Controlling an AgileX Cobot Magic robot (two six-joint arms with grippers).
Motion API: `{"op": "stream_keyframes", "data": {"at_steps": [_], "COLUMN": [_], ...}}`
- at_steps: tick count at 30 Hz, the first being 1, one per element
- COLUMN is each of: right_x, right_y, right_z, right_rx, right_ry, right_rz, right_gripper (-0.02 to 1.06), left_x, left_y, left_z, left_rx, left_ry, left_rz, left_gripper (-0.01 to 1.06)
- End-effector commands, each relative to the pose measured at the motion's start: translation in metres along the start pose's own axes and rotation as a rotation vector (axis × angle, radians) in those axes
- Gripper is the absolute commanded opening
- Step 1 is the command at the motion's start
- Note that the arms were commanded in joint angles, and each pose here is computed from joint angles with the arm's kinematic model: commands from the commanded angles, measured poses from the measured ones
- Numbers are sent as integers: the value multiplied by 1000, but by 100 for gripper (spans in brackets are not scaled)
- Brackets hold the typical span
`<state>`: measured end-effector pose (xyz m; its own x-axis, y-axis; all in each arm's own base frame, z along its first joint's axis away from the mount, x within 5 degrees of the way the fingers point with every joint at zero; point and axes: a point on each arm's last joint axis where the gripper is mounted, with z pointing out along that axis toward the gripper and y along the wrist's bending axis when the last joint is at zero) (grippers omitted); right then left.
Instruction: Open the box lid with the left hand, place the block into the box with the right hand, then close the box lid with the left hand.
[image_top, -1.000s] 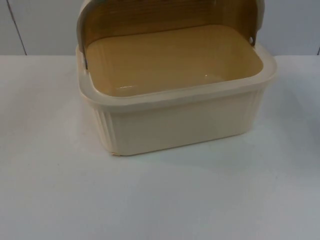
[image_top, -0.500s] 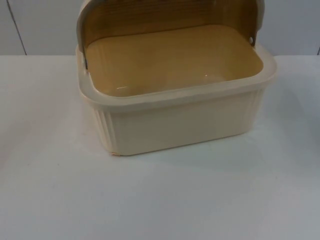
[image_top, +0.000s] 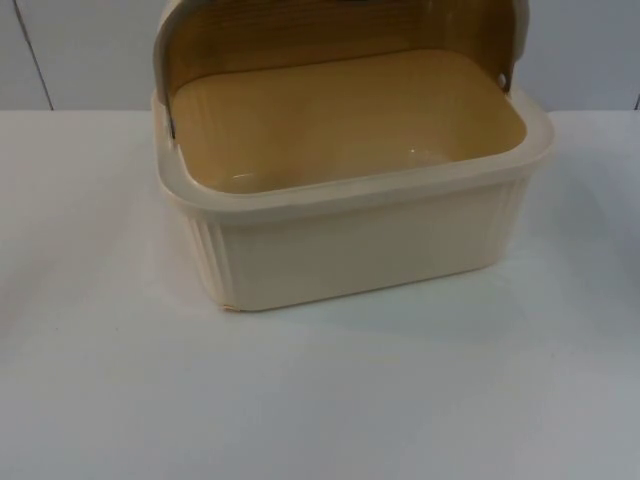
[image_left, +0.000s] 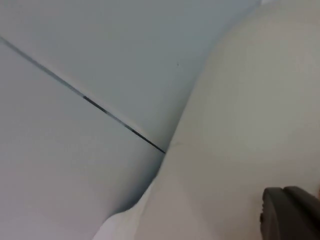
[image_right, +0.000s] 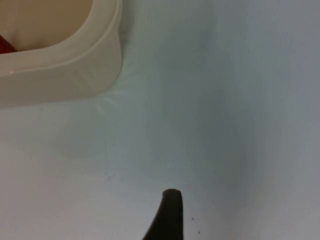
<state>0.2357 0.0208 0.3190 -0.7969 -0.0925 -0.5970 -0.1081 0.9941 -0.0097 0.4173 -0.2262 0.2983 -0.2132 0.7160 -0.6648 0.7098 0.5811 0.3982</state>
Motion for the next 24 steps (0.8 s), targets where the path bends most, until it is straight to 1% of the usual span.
{"op": "stream_keyframes", "data": {"at_steps": [1, 9, 13, 16, 20, 24], "right_x": [0, -1, -1, -1, -1, -1], "right_y": [-2, -2, -2, -2, -2, -2], "right_z": [-2, -2, -2, -2, -2, -2], "right_rx": [10, 11, 11, 11, 11, 11], "right_ry": [-14, -24, -24, -26, -26, -28], "right_rz": [-9, -9, -9, -9, -9, -9], "right_gripper": [73, 73, 73, 73, 73, 73], "left_x": [-2, -2, -1, -3, -1, 4], "left_y": [-7, -15, -23, -28, -30, -34], "left_z": [1, 1, 1, 1, 0, -1], "left_rx": [20, 60, 84, 92, 108, 147], "left_ry": [9, 50, 88, 91, 121, 179], "left_rz": [10, 20, 50, 61, 68, 70], "left_gripper": [0, 0, 0, 0, 0, 0]}}
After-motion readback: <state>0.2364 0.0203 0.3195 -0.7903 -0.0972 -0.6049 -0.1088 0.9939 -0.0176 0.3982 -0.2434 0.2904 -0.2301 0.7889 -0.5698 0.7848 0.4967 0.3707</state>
